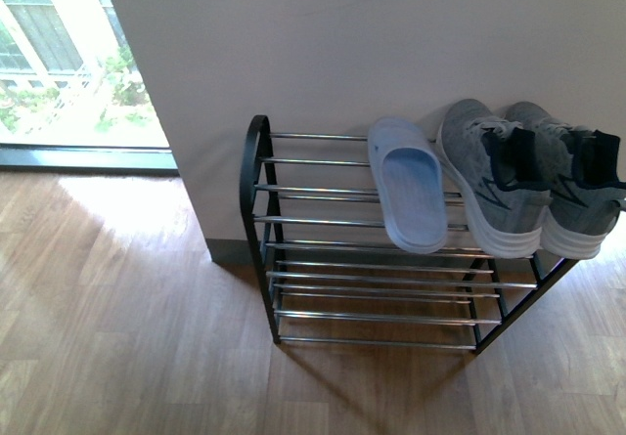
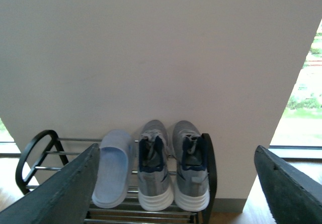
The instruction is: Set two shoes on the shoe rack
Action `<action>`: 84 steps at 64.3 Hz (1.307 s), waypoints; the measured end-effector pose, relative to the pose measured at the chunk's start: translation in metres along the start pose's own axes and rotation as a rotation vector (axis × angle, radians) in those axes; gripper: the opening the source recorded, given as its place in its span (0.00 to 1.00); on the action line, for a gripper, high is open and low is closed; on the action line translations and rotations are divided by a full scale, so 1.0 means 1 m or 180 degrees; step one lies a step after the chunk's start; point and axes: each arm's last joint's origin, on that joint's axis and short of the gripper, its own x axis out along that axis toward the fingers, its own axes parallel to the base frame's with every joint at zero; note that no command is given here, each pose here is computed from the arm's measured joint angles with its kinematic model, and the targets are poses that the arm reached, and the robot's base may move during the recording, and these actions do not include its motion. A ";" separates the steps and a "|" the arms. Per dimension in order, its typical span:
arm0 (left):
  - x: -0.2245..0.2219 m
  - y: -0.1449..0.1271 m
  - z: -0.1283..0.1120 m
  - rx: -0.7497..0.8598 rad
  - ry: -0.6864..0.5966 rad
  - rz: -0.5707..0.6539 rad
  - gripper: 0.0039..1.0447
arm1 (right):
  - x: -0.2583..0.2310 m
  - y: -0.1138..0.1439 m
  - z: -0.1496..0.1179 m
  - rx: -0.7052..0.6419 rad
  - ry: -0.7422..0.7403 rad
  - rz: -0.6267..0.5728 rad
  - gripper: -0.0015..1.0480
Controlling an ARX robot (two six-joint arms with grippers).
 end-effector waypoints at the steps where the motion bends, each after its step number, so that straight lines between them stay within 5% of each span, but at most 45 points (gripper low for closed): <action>1: 0.000 0.000 0.000 0.0000 0.0000 0.0001 0.02 | 0.000 0.000 0.000 0.0001 0.0000 0.0000 0.91; 25: 0.000 -0.001 0.000 -0.0016 -0.0001 0.0010 0.02 | 0.000 0.000 0.000 0.0001 0.0004 -0.0015 0.91; 33: 0.018 -0.008 0.009 -0.0444 -0.0071 0.0030 0.02 | 0.000 0.000 0.000 0.0001 0.0004 -0.0013 0.91; 48: 0.096 -0.046 0.035 -0.0780 0.0081 -0.0529 0.02 | 0.000 0.000 0.000 0.0001 0.0004 -0.0011 0.91; 84: 0.277 -0.144 -0.006 -0.1109 0.0955 -0.0885 0.02 | 0.000 0.000 0.000 0.0001 0.0004 -0.0011 0.91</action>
